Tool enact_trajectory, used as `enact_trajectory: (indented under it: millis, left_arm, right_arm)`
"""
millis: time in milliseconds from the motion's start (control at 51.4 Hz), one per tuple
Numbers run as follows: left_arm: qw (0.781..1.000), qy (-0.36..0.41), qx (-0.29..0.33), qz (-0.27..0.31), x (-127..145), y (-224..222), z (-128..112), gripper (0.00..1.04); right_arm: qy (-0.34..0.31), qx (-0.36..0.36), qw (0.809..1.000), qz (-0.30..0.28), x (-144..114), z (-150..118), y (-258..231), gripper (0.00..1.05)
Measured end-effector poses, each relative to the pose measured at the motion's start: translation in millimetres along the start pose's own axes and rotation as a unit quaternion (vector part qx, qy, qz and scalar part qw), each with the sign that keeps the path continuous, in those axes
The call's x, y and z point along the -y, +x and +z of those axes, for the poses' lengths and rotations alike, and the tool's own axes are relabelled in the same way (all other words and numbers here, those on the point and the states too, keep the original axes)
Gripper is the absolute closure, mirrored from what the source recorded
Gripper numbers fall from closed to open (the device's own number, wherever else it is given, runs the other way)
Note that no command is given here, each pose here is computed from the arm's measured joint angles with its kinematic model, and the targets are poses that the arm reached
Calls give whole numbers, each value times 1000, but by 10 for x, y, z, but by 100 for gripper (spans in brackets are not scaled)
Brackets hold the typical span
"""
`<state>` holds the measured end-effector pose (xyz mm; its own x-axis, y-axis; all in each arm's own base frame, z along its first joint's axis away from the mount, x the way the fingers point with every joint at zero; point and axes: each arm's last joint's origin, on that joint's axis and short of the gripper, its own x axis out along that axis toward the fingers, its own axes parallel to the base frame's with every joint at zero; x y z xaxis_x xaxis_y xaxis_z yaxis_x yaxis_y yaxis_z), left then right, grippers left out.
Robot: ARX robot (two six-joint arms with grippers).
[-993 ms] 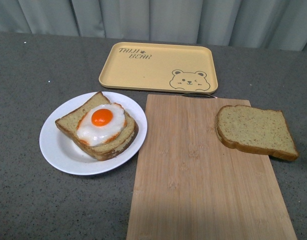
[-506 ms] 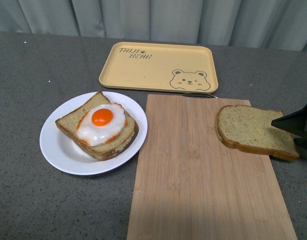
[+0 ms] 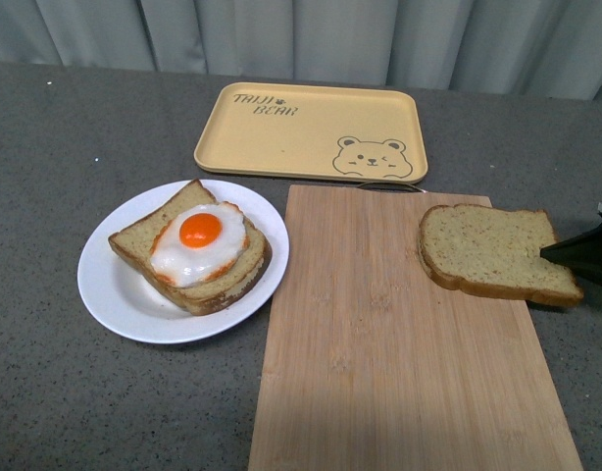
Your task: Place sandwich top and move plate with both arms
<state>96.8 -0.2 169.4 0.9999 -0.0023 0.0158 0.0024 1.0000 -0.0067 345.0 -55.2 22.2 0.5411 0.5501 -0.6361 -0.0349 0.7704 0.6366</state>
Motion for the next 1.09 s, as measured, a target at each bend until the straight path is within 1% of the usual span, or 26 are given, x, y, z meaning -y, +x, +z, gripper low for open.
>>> enact_trajectory:
  millis: [19,78,195,273,351,428,545,604,740,779,857,915,1090]
  left_arm:
    - [1000,0,0,0,0,0,0,7]
    - [1000,0,0,0,0,0,0,7]
    - [1000,0,0,0,0,0,0,7]
    - [1000,0,0,0,0,0,0,7]
    - [1000,0,0,0,0,0,0,7]
    - [1000,0,0,0,0,0,0,7]
    - [1000,0,0,0,0,0,0,7]
    - [1000,0,0,0,0,0,0,7]
    - [1000,0,0,0,0,0,0,7]
    - [1000,0,0,0,0,0,0,7]
    - [1000,0,0,0,0,0,0,7]
    - [1000,0,0,0,0,0,0,7]
    - [1000,0,0,0,0,0,0,7]
  right_arm:
    - [-1,-1,1000,0,-1,-3,1,104]
    - [1,-3,1000,6,0,-5,-3,103]
    - [1,-3,999,35,-56,-5,-87,103]
    - [-5,1,998,63,-155,20,-179,103]
    - [-18,13,995,98,-305,87,-298,103]
    - [-33,26,991,127,-482,157,-384,103]
    - [-54,37,986,155,-741,230,-400,103]
    - [-66,42,982,172,-934,262,-342,103]
    - [-75,37,977,197,-1485,269,18,103]
    - [-68,42,976,204,-1666,244,160,103]
    - [-49,39,976,210,-1923,147,413,103]
    - [-36,33,976,213,-2038,50,566,103]
    - [2,3,977,214,-2235,-290,881,103]
